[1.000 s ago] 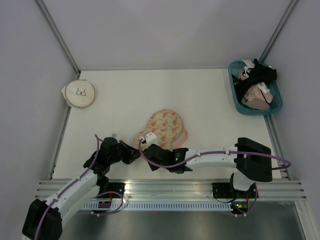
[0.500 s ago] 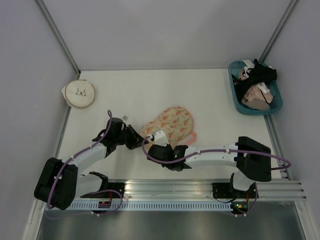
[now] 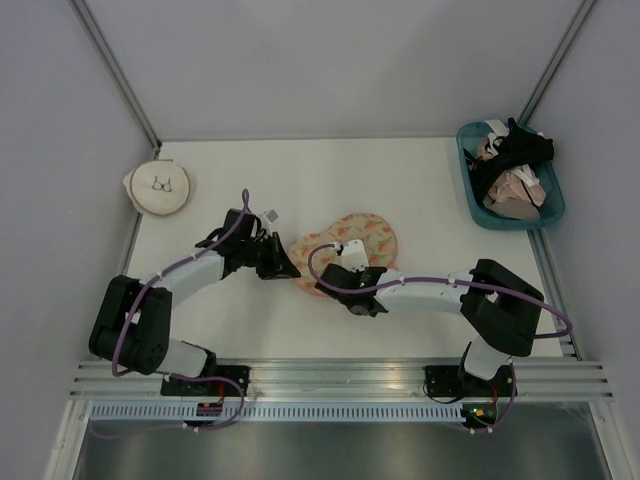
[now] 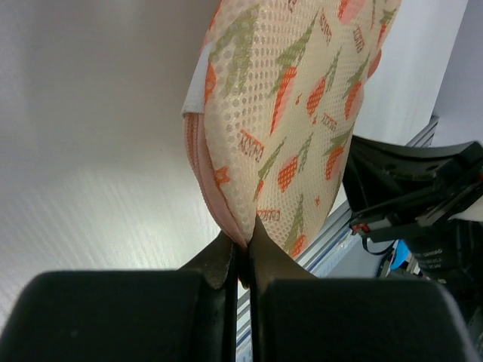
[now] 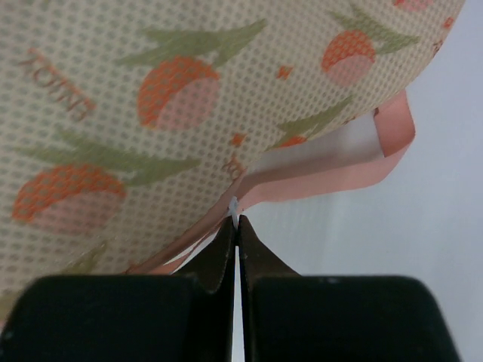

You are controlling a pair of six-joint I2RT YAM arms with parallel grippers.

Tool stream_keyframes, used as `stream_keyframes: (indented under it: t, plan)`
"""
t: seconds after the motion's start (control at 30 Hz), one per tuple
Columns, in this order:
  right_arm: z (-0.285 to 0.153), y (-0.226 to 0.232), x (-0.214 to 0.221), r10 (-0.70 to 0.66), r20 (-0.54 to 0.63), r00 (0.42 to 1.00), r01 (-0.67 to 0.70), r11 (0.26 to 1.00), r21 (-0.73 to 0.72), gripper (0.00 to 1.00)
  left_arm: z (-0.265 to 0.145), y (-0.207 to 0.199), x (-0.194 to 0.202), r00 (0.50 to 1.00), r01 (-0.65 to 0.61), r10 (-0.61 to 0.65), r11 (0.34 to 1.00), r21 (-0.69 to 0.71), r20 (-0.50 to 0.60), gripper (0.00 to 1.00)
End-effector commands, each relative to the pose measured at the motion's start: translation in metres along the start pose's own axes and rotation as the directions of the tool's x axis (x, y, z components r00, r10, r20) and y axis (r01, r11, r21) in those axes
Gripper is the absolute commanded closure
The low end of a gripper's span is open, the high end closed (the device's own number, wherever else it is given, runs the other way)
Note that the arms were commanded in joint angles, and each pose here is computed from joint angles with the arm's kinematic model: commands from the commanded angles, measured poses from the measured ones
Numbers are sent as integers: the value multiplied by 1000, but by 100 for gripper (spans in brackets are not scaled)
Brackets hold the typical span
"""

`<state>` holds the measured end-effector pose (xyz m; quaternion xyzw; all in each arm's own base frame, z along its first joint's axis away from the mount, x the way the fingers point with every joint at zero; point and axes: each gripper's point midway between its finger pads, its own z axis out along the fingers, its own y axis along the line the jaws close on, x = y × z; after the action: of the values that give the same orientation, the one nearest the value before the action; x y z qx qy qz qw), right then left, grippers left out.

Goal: Unzip the laundry bag and remove the bra

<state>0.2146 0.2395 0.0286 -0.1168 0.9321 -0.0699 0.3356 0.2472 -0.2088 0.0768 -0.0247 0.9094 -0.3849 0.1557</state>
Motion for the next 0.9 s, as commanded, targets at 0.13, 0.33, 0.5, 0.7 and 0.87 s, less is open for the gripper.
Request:
stream_keyframes:
  t: [0.13,0.33,0.5,0.7,0.87]
  plan:
    - [11,-28,-10,-16,6,1000,15,994,105,100,20,-3,-20,998,-57,59,996,64,-29,76]
    - [7,-24,-13,-2,12,1000,1,997,81,100,28,-30,-62,998,-40,32,991,131,59,30]
    - [5,-26,-12,17,19,1000,-18,997,70,99,8,-18,-62,984,60,-63,998,20,169,24]
    - [1,-3,-10,51,3,999,-50,996,-69,100,-33,3,-2,947,199,-193,980,2,257,23]
    - [-29,60,-33,164,34,986,-132,886,-445,100,-44,14,55,914,327,-341,940,98,221,22]
